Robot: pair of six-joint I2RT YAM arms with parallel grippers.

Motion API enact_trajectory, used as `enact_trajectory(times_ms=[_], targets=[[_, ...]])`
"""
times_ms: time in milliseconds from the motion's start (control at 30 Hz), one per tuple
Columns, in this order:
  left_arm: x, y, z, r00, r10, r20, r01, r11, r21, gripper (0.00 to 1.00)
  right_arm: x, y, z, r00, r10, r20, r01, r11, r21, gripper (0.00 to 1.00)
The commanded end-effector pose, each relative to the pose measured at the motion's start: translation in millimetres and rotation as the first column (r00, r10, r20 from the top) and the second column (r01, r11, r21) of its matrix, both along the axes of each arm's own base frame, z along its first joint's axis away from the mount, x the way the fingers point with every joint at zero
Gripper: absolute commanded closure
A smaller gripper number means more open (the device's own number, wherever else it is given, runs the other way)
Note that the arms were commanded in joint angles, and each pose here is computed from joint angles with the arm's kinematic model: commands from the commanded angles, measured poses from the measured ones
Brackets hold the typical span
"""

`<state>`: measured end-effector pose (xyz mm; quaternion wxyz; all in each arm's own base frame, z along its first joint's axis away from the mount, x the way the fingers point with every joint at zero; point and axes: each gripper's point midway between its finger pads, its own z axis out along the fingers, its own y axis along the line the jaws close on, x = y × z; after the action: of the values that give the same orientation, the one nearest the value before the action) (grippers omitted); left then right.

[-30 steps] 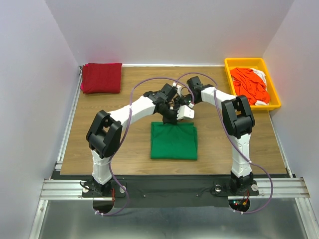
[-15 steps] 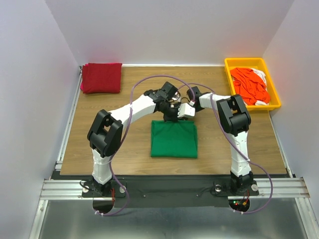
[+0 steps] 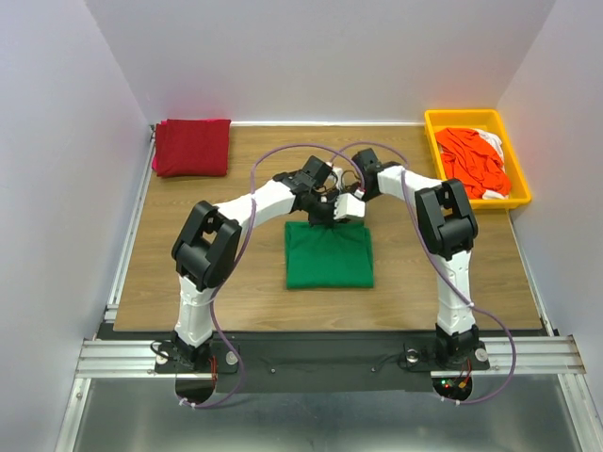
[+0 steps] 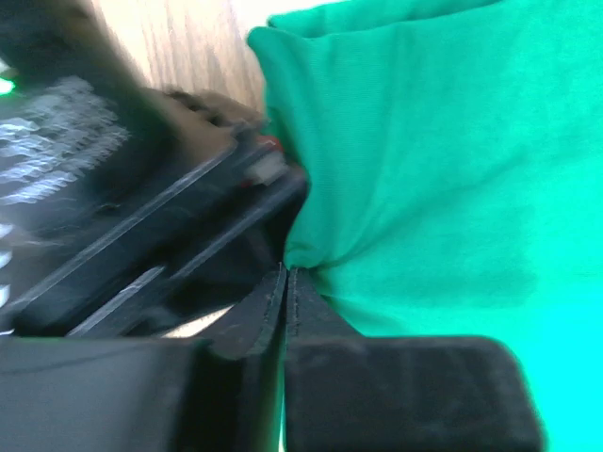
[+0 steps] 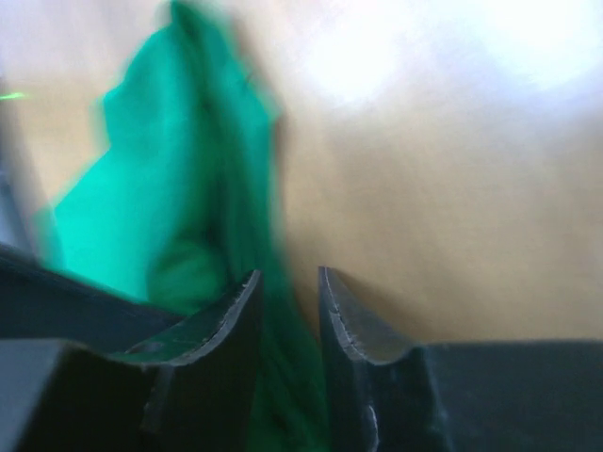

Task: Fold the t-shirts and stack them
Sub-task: Fold the tshirt

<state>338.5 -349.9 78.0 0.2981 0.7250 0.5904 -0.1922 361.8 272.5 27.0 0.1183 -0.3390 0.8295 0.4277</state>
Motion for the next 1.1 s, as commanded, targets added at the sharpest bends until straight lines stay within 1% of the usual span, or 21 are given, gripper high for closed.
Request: enact_trajectory(times_ms=[0,33,67,100,133,200,233,267,300,333,367,400,433,500,567,600,667,767,900,1067], targets=[[-9.9,-4.6,-6.2,0.999,-0.030,-0.013,0.030,1.000,-0.006,0.81,80.6,-27.9,27.1,0.924,-0.062,0.377,0.146,0.969,-0.199,0.61],[-12.3,-2.6,-5.7,0.999,-0.037,-0.020,0.037,0.999,0.002,0.75,89.9,-29.9,38.2,0.909,-0.074,0.410,0.166,0.966,-0.195,0.59],[-13.3,-0.6,-2.9,0.999,-0.044,-0.022,0.044,0.999,0.005,0.72,94.6,-32.5,44.2,0.901,-0.083,0.426,0.181,0.964,-0.195,0.56],[-12.8,-3.7,8.9,0.998,-0.055,-0.016,0.055,0.998,-0.015,0.68,100.7,-40.3,48.7,0.893,-0.100,0.438,0.206,0.958,-0.200,0.51],[-13.3,-3.5,17.1,0.998,-0.055,-0.021,0.054,0.998,-0.028,0.63,104.1,-42.2,56.1,0.885,-0.110,0.453,0.218,0.957,-0.193,0.48],[-13.0,0.3,34.2,0.998,-0.037,-0.043,0.035,0.998,-0.052,0.53,111.4,-51.4,77.4,0.863,-0.140,0.485,0.250,0.953,-0.169,0.46],[-14.8,1.0,52.4,0.999,-0.035,-0.035,0.032,0.996,-0.085,0.51,112.9,-55.2,85.3,0.855,-0.149,0.497,0.260,0.952,-0.161,0.46],[-11.3,5.9,62.8,0.999,-0.015,-0.036,0.012,0.994,-0.107,0.51,113.1,-59.3,91.3,0.850,-0.158,0.502,0.267,0.951,-0.153,0.46],[-11.1,9.1,72.2,0.999,-0.001,-0.038,-0.004,0.992,-0.128,0.50,113.5,-68.4,107.6,0.836,-0.179,0.518,0.286,0.949,-0.134,0.46],[-11.6,13.7,89.0,0.999,0.026,-0.045,-0.033,0.987,-0.159,0.50,107.1,-71.0,109.6,0.845,-0.183,0.502,0.278,0.953,-0.120,0.46],[-14.1,17.5,93.8,0.997,0.032,-0.068,-0.044,0.983,-0.179,0.49,102.7,-75.0,114.3,0.848,-0.194,0.493,0.279,0.954,-0.106,0.47],[-8.8,28.1,97.8,0.994,0.063,-0.084,-0.078,0.978,-0.191,0.49,97.6,-82.0,116.9,0.855,-0.206,0.475,0.284,0.954,-0.097,0.47],[-10.5,32.6,104.0,0.991,0.079,-0.111,-0.101,0.972,-0.210,0.49,83.7,-81.8,119.8,0.871,-0.201,0.449,0.261,0.963,-0.074,0.47],[-3.5,52.2,97.8,0.975,0.142,-0.169,-0.176,0.963,-0.205,0.49,67.3,-83.6,117.9,0.893,-0.191,0.408,0.233,0.971,-0.056,0.47],[-0.8,62.4,93.7,0.961,0.167,-0.221,-0.215,0.952,-0.216,0.49,50.1,-84.8,110.5,0.911,-0.181,0.371,0.216,0.975,-0.054,0.46],[2.7,70.9,88.4,0.944,0.195,-0.267,-0.256,0.942,-0.216,0.49,43.0,-82.7,109.2,0.922,-0.176,0.345,0.200,0.979,-0.035,0.45],[6.1,76.5,83.0,0.928,0.216,-0.304,-0.288,0.933,-0.217,0.49,30.5,-82.3,99.2,0.939,-0.169,0.301,0.185,0.982,-0.027,0.42],[10.7,83.6,72.6,0.897,0.250,-0.364,-0.340,0.918,-0.207,0.49,22.6,-82.1,84.9,0.952,-0.153,0.265,0.166,0.986,-0.029,0.40],[10.9,88.9,56.5,0.855,0.276,-0.439,-0.387,0.903,-0.185,0.49,22.4,-82.1,69.5,0.960,-0.138,0.242,0.152,0.988,-0.039,0.38],[14.4,92.1,37.4,0.822,0.303,-0.482,-0.421,0.894,-0.155,0.50,21.8,-80.7,57.6,0.968,-0.124,0.220,0.135,0.990,-0.039,0.37]])
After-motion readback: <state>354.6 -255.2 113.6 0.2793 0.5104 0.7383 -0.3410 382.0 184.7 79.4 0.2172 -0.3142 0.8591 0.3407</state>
